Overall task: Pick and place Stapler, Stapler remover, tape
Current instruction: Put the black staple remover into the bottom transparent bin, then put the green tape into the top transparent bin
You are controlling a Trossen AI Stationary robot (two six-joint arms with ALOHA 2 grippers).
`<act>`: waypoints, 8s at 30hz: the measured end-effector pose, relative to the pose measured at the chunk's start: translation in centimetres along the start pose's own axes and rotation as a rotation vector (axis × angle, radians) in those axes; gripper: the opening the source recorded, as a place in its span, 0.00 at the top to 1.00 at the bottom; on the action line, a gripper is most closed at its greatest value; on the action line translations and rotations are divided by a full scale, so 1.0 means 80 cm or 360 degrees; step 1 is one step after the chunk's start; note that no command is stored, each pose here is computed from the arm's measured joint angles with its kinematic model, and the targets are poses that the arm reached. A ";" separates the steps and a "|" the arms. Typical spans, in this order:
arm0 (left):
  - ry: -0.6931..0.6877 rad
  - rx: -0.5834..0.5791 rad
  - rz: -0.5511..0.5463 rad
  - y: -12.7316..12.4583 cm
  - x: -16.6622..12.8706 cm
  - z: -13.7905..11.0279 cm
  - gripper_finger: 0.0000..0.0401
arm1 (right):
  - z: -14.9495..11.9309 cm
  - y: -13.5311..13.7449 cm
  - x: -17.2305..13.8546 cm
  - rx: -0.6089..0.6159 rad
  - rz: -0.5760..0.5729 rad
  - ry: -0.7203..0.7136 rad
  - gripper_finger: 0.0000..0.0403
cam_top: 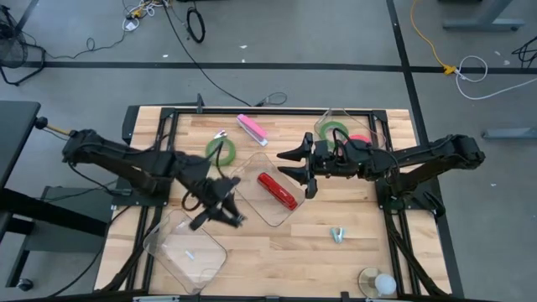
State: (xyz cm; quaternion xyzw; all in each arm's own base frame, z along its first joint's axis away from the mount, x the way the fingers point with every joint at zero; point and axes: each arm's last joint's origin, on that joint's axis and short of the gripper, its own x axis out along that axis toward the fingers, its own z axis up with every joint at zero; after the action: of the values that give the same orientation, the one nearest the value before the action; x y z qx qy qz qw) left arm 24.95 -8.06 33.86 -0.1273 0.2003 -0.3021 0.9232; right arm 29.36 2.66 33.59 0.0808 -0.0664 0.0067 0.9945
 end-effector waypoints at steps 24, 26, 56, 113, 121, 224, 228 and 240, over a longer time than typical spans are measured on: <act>0.0709 -0.0027 -0.0367 -0.129 0.031 -0.087 0.75 | -0.007 -0.001 0.000 -0.0009 -0.0013 0.0088 0.55; 0.0771 0.0006 -0.0369 -0.132 0.038 -0.096 0.74 | -0.007 -0.001 0.000 -0.0010 -0.0014 0.0097 0.55; 0.1482 0.0155 -0.0213 -0.113 0.117 -0.199 0.73 | -0.016 -0.003 -0.001 -0.0023 -0.0033 0.0211 0.55; 0.1697 0.0142 0.0530 0.011 0.031 -0.031 0.48 | -0.016 -0.003 -0.001 -0.0077 -0.0029 0.0214 0.55; 0.1577 0.0112 0.0874 0.047 -0.022 -0.011 0.51 | -0.017 -0.003 -0.001 -0.0078 -0.0030 0.0225 0.55; 0.1605 -0.0201 0.1216 0.253 -0.094 -0.213 0.49 | -0.033 -0.008 -0.005 -0.0070 -0.0150 0.0433 0.55; 0.1612 -0.0202 0.1223 0.253 -0.095 -0.211 0.56 | -0.033 -0.008 -0.005 -0.0070 -0.0150 0.0433 0.55; 0.1595 -0.0195 0.1224 0.254 -0.094 -0.206 0.70 | -0.033 -0.008 -0.005 -0.0069 -0.0150 0.0432 0.55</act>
State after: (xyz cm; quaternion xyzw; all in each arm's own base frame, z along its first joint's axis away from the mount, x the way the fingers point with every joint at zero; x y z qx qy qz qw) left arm 22.35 10.60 14.23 0.0581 0.6565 0.0401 0.7510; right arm 29.35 2.47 30.84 0.0605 0.0726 -0.0306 0.9950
